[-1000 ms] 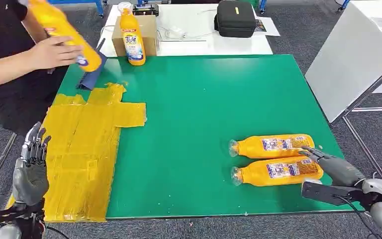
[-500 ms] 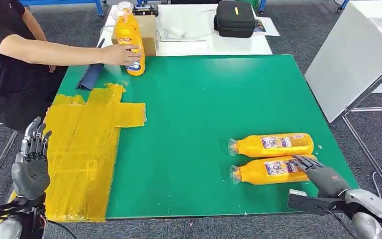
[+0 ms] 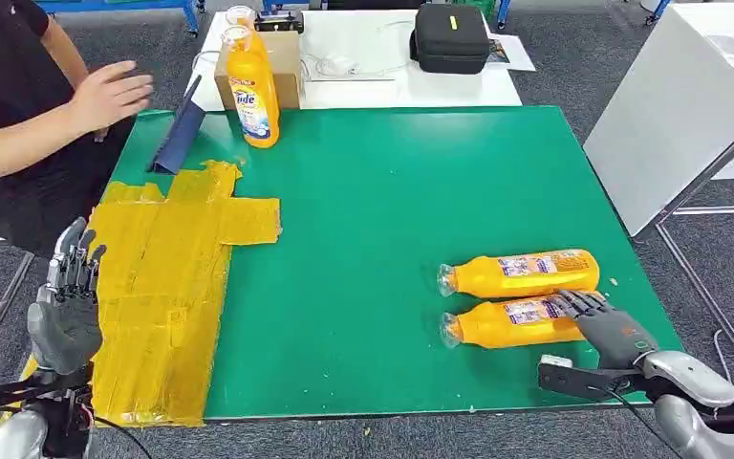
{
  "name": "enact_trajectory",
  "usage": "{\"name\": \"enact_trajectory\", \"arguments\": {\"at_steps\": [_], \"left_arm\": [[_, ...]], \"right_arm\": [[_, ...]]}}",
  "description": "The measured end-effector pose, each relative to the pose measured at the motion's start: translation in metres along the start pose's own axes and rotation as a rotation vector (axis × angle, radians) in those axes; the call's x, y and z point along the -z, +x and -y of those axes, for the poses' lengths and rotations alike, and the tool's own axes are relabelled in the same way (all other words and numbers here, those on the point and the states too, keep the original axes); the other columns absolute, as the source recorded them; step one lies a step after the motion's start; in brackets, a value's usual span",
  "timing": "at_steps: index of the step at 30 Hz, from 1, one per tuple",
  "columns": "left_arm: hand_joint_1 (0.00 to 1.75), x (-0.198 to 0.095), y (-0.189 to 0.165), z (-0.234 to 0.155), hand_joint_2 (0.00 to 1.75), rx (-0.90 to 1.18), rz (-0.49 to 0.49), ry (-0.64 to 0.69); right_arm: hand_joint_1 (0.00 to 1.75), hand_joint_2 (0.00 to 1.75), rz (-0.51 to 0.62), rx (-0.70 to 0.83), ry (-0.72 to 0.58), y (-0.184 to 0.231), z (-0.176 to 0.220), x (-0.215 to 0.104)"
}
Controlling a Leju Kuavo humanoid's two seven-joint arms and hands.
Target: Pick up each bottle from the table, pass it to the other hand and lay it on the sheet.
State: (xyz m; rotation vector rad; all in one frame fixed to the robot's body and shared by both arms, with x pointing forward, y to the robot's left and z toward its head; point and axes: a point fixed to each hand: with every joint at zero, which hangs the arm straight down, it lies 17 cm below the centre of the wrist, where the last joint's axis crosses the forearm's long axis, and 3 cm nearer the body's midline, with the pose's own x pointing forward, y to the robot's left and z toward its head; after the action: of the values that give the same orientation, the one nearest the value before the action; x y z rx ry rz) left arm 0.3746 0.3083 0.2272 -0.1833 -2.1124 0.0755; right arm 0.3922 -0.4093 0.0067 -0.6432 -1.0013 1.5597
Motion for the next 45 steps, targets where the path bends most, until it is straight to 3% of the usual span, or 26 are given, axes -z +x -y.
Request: {"name": "enact_trajectory", "arguments": {"at_steps": [6, 7, 8, 12, 14, 15, 18, 20, 22, 23, 24, 25, 36, 45], "left_arm": [[0.00, 0.016, -0.007, 0.010, 0.00, -0.031, 0.004, -0.024], [0.00, 0.018, -0.009, 0.012, 0.00, -0.035, 0.003, -0.027], [0.00, 0.020, -0.010, 0.013, 0.00, -0.041, 0.003, -0.028], [0.00, 0.028, -0.015, 0.019, 0.00, -0.059, 0.002, -0.038], [0.00, 0.032, -0.017, 0.023, 0.00, -0.068, 0.001, -0.047], [0.00, 0.033, -0.018, 0.024, 0.00, -0.070, -0.001, -0.050], [0.00, 0.036, -0.021, 0.028, 0.00, -0.079, -0.005, -0.059], [0.00, 0.042, -0.022, 0.032, 0.00, -0.088, -0.002, -0.066], [0.00, 0.043, -0.025, 0.034, 0.00, -0.096, -0.007, -0.063], [0.00, 0.044, -0.026, 0.035, 0.00, -0.098, -0.011, -0.063], [0.00, 0.046, -0.026, 0.035, 0.00, -0.100, -0.009, -0.063], [0.00, 0.048, -0.026, 0.036, 0.00, -0.101, -0.007, -0.064], [0.00, 0.089, 0.011, 0.052, 0.00, -0.100, 0.105, -0.113], [0.00, 0.109, 0.035, 0.061, 0.00, -0.099, 0.172, -0.138]], "right_arm": [[0.00, 1.75, 0.000, -0.018, 0.146, -0.022, -0.011, -0.010], [0.03, 1.75, -0.001, -0.022, 0.161, -0.024, -0.012, -0.012], [0.30, 1.75, -0.001, -0.029, 0.173, -0.027, -0.012, -0.013], [0.30, 1.75, 0.000, -0.064, 0.221, -0.034, -0.015, -0.016], [1.34, 1.75, 0.002, -0.078, 0.240, -0.036, -0.017, -0.015], [1.41, 1.75, 0.001, -0.084, 0.245, -0.036, -0.017, -0.015], [1.33, 1.75, 0.003, -0.105, 0.261, -0.038, -0.019, -0.012], [1.15, 1.75, -0.005, -0.123, 0.302, -0.039, -0.039, -0.008], [1.15, 1.75, -0.001, -0.144, 0.278, -0.034, -0.049, 0.009], [0.44, 1.75, 0.000, -0.151, 0.267, -0.031, -0.052, 0.016], [0.07, 1.75, -0.002, -0.159, 0.259, -0.026, -0.057, 0.027], [0.00, 1.75, -0.005, -0.160, 0.261, -0.024, -0.060, 0.032], [0.00, 1.75, -0.088, -0.216, 0.266, -0.021, -0.066, 0.071], [0.00, 1.75, -0.124, -0.226, 0.282, -0.025, -0.063, 0.079]]}}
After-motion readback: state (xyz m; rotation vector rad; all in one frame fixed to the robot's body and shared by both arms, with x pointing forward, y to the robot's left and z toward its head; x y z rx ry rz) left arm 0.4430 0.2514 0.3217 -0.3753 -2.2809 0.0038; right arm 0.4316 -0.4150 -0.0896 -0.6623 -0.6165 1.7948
